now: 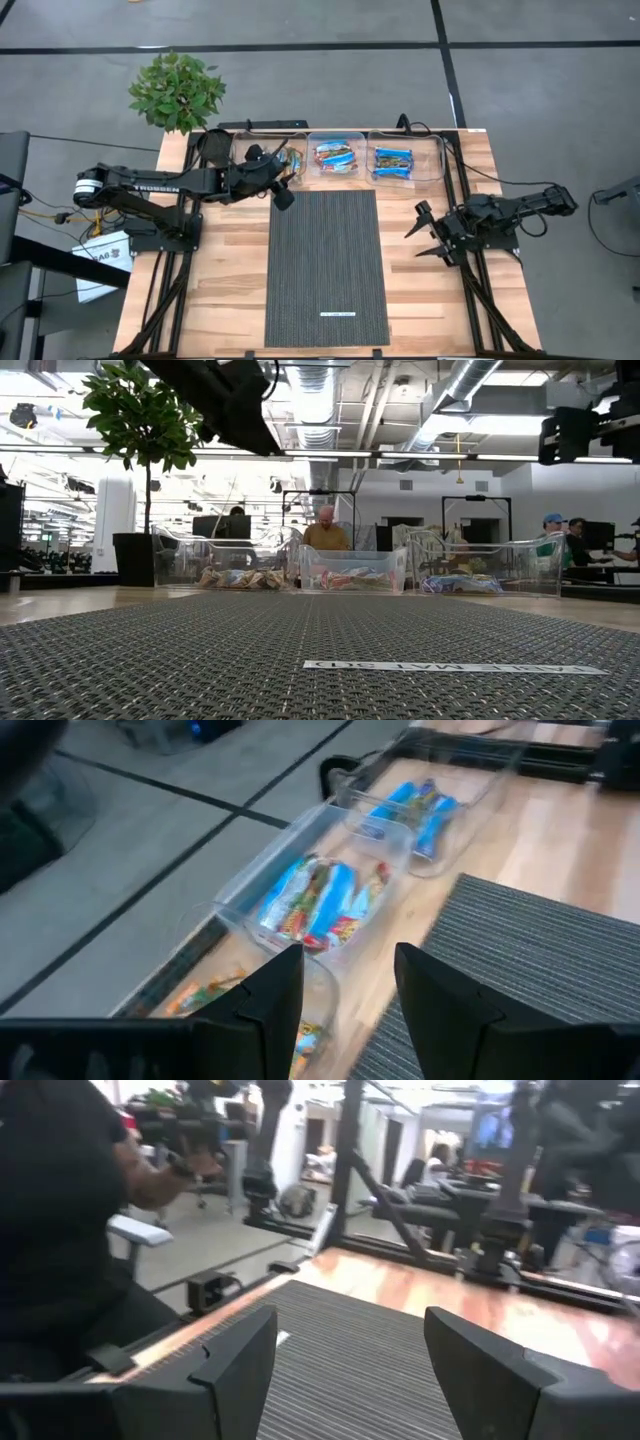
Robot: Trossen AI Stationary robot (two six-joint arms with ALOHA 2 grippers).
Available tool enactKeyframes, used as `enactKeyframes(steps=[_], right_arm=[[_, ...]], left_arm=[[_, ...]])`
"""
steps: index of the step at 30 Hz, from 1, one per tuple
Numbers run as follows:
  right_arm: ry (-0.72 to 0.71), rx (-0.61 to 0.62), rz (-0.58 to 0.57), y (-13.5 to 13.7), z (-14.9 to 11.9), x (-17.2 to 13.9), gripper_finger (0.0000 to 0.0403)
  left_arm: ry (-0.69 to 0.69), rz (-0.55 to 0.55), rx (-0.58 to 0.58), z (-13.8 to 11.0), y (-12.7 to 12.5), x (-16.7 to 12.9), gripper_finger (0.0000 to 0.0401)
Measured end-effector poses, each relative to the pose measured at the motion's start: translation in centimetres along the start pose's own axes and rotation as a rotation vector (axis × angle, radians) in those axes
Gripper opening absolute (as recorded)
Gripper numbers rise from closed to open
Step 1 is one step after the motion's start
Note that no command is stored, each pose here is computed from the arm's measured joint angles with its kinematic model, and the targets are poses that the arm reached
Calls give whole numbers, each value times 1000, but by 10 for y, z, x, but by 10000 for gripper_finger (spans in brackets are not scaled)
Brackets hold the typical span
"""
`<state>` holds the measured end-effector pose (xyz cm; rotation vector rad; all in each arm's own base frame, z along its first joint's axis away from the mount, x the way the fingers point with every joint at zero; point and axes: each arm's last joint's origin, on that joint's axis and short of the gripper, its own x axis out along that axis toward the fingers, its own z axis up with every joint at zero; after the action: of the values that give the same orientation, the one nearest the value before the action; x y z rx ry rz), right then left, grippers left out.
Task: Pick and place Granola Bars by type
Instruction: Return to Home Position
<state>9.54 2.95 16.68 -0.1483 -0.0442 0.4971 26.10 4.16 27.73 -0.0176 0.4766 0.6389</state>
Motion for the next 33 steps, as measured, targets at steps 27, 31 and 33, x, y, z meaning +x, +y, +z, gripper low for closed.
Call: enactKeyframes(steps=[27, 31, 33], right_arm=[[55, -54, -152, -5, -3, 0, 249], [54, -54, -152, -5, -4, 0, 249], [53, -54, -152, -5, -3, 0, 249]], left_arm=[[-19, -363, 57, -19, 12, -25, 153], [-86, -392, 30, -52, 21, -32, 153], [-103, -415, 24, -69, 26, -37, 153]])
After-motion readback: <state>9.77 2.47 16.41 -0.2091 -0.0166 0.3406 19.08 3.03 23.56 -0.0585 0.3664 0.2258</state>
